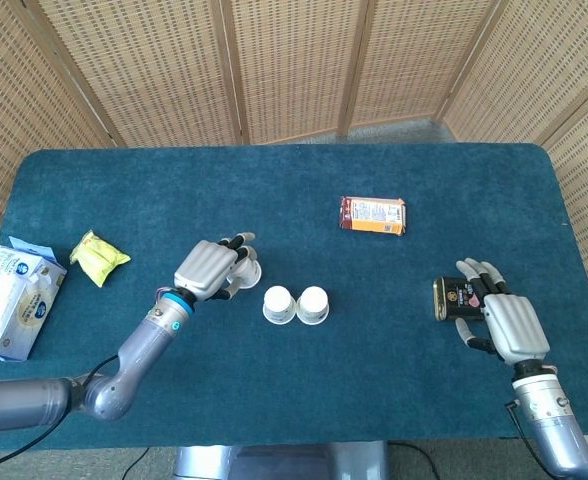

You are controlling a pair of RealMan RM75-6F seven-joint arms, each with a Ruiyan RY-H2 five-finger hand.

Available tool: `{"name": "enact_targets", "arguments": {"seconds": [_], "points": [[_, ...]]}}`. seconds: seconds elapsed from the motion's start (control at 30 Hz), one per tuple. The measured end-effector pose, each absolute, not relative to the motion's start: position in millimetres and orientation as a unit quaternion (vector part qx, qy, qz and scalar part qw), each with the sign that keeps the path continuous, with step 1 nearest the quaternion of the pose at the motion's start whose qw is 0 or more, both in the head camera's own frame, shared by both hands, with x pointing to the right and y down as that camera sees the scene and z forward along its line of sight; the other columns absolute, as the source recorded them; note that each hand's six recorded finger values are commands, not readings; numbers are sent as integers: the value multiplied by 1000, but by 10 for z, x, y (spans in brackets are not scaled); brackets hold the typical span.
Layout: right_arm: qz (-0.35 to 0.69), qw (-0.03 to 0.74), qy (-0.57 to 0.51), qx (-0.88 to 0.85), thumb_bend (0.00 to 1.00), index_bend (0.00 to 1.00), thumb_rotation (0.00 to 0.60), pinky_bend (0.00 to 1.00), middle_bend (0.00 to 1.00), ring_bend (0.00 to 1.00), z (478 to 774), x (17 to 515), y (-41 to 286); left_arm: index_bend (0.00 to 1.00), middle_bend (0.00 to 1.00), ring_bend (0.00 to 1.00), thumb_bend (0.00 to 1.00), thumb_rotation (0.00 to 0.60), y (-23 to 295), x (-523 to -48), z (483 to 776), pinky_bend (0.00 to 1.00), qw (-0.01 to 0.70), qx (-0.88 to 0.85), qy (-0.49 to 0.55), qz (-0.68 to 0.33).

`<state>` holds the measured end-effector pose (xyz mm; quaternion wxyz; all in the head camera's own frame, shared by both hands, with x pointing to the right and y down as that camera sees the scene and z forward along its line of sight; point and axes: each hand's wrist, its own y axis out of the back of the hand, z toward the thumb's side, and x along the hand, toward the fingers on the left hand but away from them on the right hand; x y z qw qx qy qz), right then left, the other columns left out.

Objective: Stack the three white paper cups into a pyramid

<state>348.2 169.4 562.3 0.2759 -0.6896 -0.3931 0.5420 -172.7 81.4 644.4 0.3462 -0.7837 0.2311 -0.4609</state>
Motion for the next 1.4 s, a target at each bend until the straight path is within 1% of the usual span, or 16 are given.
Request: {"name": "enact_targets", "arguments": {"seconds": [0.23,0.43,0.57,0.83,1.13,1.4], "points": [[541,276,-395,-690,451,22,600,410,23,0,5609,3491,1700,366,157,293,521,600,797,-1650,6042,613,354,-799,246,-418],[541,276,-394,-689,450,22,600,410,23,0,5603,3505,1722,366,156,294,522,600,840,-1449,5866,612,361,-815,239,-386],[542,275,-396,-688,451,22,600,410,24,0,5600,3523,1738,366,152,293,521,600,903,-1289,5880,610,360,-824,225,-375],[545,273,-403,-683,452,20,600,411,23,0,5575,3604,1770,366,150,293,522,600,1017,-1038,6008,608,364,-830,196,-375],[545,268,-408,-682,452,20,600,410,23,0,5578,3669,1798,365,142,287,522,600,1097,-918,6130,602,368,-829,181,-381],[546,265,-414,-678,451,19,600,411,24,0,5566,3732,1808,355,131,275,518,600,1117,-872,6173,589,369,-827,176,-386]]}}
